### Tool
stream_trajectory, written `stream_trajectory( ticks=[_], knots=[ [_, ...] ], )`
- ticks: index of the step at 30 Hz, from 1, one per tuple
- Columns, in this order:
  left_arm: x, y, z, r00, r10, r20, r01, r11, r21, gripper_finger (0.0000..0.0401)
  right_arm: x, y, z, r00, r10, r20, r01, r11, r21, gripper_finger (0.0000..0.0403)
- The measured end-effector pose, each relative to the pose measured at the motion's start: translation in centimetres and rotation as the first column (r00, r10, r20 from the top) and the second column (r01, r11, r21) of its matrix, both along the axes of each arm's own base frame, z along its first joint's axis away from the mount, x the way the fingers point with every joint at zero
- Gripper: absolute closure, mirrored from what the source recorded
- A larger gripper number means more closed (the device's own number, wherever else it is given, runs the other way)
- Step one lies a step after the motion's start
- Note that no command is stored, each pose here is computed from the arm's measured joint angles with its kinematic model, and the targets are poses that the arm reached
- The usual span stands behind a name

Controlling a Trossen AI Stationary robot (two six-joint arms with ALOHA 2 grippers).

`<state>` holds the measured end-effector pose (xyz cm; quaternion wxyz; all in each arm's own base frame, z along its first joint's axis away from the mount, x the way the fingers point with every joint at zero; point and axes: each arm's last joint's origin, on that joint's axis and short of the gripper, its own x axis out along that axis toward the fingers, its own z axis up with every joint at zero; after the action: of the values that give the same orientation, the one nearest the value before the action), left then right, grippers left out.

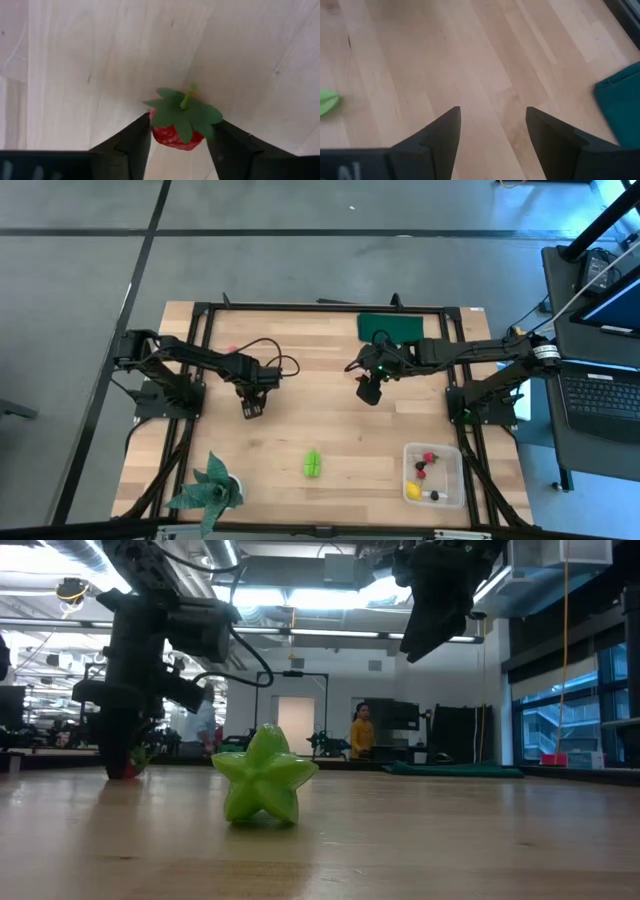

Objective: Pick and placing Produce into tupperware
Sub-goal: Put the red strawberry into the transparent bin

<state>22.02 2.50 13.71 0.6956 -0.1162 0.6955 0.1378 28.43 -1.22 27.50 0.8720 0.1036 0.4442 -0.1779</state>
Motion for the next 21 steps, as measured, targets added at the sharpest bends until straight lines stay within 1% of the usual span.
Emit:
stream_trajectory(
  ticks=[4, 7, 10, 14, 18, 21],
  knots=[
    [0.5, 0.1, 0.3, 1.0, -0.009, 0.025, 0.009, 1.0, 0.012, 0.0263, 0.0, 0.0, 0.0, 1.0, 0.0, 0.0, 0.0, 1.0, 0.0, 0.0176],
    [0.8, 0.2, 0.4, 0.999, -0.018, 0.045, 0.017, 1.0, 0.02, 0.0282, 0.0, 0.0, 0.0, 1.0, 0.0, 0.0, 0.0, 1.0, 0.0, 0.0176],
    [0.9, 0.1, 0.4, 0.998, -0.019, 0.063, 0.018, 1.0, 0.018, 0.0282, 0.0, 0.0, 0.0, 1.0, 0.0, 0.0, 0.0, 1.0, 0.0, 0.0176],
    [1.1, 0.1, 0.6, 0.997, -0.001, 0.078, 0.0, 1.0, 0.012, 0.0267, 0.0, 0.0, 0.0, 1.0, 0.0, 0.0, 0.0, 1.0, 0.0, 0.0176],
    [2.5, 0.2, 2.0, 0.99, -0.003, 0.141, 0.002, 1.0, 0.007, 0.0272, 0.0, 0.0, 0.0, 1.0, 0.0, 0.0, 0.0, 1.0, 0.0, 0.0176],
    [4.0, 0.4, 3.8, 0.977, -0.034, 0.212, 0.031, 0.999, 0.015, 0.0283, 0.0, 0.0, 0.0, 1.0, 0.0, 0.0, 0.0, 1.0, 0.0, 0.0176]
  ],
)
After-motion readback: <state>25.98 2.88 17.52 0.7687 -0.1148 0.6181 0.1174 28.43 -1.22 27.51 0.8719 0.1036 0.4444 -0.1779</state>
